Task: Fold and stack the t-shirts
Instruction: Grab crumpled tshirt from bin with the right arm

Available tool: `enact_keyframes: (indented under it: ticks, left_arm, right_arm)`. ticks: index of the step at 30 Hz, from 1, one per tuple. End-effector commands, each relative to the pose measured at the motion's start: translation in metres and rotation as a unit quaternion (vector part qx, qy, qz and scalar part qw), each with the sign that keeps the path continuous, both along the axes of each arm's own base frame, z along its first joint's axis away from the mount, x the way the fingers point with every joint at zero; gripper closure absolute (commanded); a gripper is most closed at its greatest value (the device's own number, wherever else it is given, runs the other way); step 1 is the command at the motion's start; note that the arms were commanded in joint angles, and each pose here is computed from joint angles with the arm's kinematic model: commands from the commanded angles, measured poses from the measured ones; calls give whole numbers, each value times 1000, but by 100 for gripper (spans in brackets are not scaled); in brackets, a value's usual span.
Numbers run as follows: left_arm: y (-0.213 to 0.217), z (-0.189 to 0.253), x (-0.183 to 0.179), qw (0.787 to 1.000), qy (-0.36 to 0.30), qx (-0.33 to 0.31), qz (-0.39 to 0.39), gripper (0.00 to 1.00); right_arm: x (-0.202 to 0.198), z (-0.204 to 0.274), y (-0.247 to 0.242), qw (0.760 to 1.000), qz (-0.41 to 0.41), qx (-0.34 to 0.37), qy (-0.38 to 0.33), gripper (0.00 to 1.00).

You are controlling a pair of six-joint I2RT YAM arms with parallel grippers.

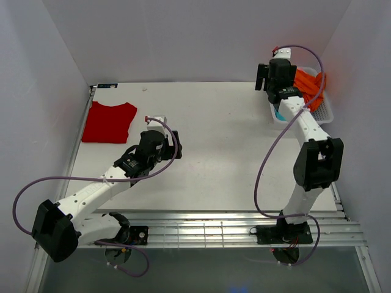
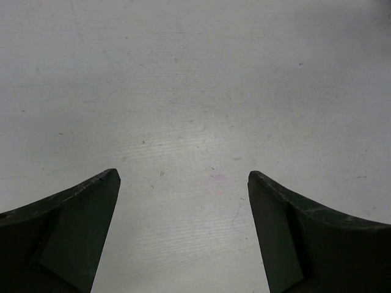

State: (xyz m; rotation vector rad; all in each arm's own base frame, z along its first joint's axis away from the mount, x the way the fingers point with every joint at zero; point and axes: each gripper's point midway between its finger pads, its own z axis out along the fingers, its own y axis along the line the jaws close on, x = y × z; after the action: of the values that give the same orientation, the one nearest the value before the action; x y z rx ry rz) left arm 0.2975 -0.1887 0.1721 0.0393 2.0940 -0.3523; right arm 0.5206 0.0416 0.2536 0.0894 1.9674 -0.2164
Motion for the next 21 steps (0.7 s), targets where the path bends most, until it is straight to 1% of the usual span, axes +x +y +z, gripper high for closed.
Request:
enact_keyframes:
  ticks: [1, 2, 3, 4, 5, 6, 7, 8, 14, 16, 17, 21]
  left_arm:
    - [5, 4, 2, 1000, -16, 3, 10, 4]
    - [6, 4, 2, 1000, -18, 3, 10, 4]
    - [7, 0, 0, 1000, -15, 5, 10, 4]
    - [7, 0, 0, 1000, -16, 6, 11, 4]
    - [8, -2, 0, 1000, -16, 7, 11, 4]
    - [9, -4, -2, 1000, -15, 10, 10, 3]
    - [10, -4, -2, 1000, -16, 10, 10, 3]
    - [11, -5, -2, 1000, -17, 11, 11, 3]
    - [17, -7, -6, 999, -25, 14, 16, 3]
    - [19, -8, -7, 999, -27, 14, 17, 2]
    - [19, -9, -7, 999, -26, 13, 17, 2]
    - [19, -12, -7, 999, -23, 13, 18, 2]
  right_arm:
    - [28, 5, -10, 1000, 0, -6, 8, 8]
    - [38, -11, -14, 1000, -7, -9, 22, 10]
    - [46, -5, -25, 1000, -18, -8, 14, 13]
    - [52, -8, -30, 1000, -23, -10, 16, 14]
    - [60, -26, -42, 999, -35, -13, 32, 14]
    - [69, -16, -47, 999, -40, -11, 21, 16]
    - [71, -22, -55, 998, -51, -16, 33, 18]
    - [77, -37, -65, 997, -62, -18, 47, 19]
    - [91, -39, -102, 994, -98, -24, 42, 19]
    - [95, -38, -104, 994, -102, -24, 37, 19]
    - [94, -38, -122, 992, -117, -23, 38, 19]
    - [101, -36, -128, 993, -116, -15, 28, 18]
